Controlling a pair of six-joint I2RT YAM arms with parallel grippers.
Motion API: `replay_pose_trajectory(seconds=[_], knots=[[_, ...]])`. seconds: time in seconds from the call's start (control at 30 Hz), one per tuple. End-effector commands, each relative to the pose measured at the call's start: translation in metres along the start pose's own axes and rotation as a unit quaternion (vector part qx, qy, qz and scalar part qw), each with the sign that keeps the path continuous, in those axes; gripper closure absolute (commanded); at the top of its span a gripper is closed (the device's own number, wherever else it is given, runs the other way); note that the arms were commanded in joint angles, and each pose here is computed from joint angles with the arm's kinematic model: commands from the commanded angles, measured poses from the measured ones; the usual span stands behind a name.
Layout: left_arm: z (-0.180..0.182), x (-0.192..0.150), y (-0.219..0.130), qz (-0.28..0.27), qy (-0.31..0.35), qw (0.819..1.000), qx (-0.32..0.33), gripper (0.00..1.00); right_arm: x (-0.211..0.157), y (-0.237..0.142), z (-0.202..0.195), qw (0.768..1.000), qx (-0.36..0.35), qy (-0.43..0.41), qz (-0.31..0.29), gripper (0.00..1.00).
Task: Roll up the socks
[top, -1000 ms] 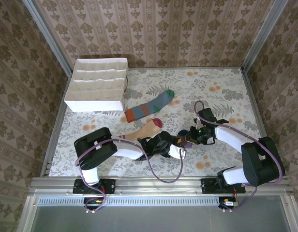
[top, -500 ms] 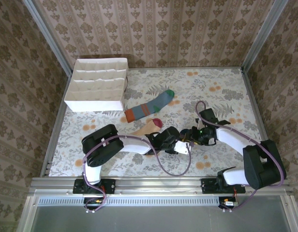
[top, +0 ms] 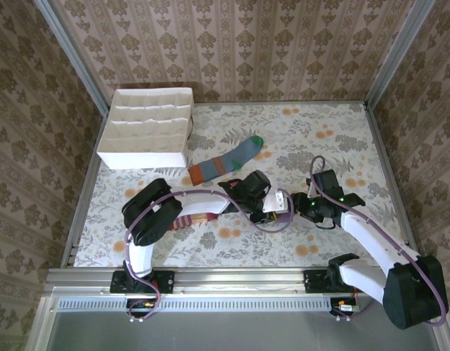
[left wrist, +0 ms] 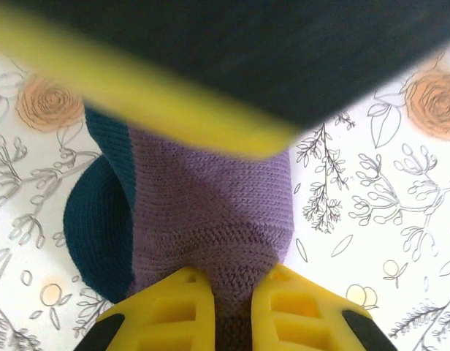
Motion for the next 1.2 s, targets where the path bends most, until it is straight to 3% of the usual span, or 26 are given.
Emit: replay_pose_trajectory(seconds=[0.0,0.3,0.67,0.87,1.17], knots=[[-0.007,-0.024,0.007,0.041,-0.122,0.988,-0.088,1.00,-0.009,0.000,-0.012,0.999,-0.023,0.026,0.009,0.41],[0.024,-0.033,0.012,0.019,-0.263,0.955,-0.136,1.00,-0.016,0.017,-0.013,0.997,0.030,0.063,0.030,0.41],[0.054,-0.063,0.022,-0.013,-0.432,0.888,-0.159,1.00,-0.010,0.024,-0.009,0.981,0.067,0.183,-0.007,0.37],[0.057,-0.069,0.027,-0.012,-0.457,0.876,-0.158,1.00,-0.006,0.025,-0.011,0.976,0.055,0.209,-0.025,0.34],[0.057,-0.071,0.029,-0.011,-0.462,0.873,-0.155,1.00,0.003,0.036,-0.003,0.973,0.057,0.223,-0.024,0.31]])
Point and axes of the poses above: each hand's point on the last joint's axis, 136 mm out from that joint toward the fingers, its own y axis out along the fingers, its own z axis along the line the jaws close on, x = y × z, the point moved 9 cm from there along -y, back along the fingers, and after that the axes turned 6 degrees about y, right-handed, at the moved point
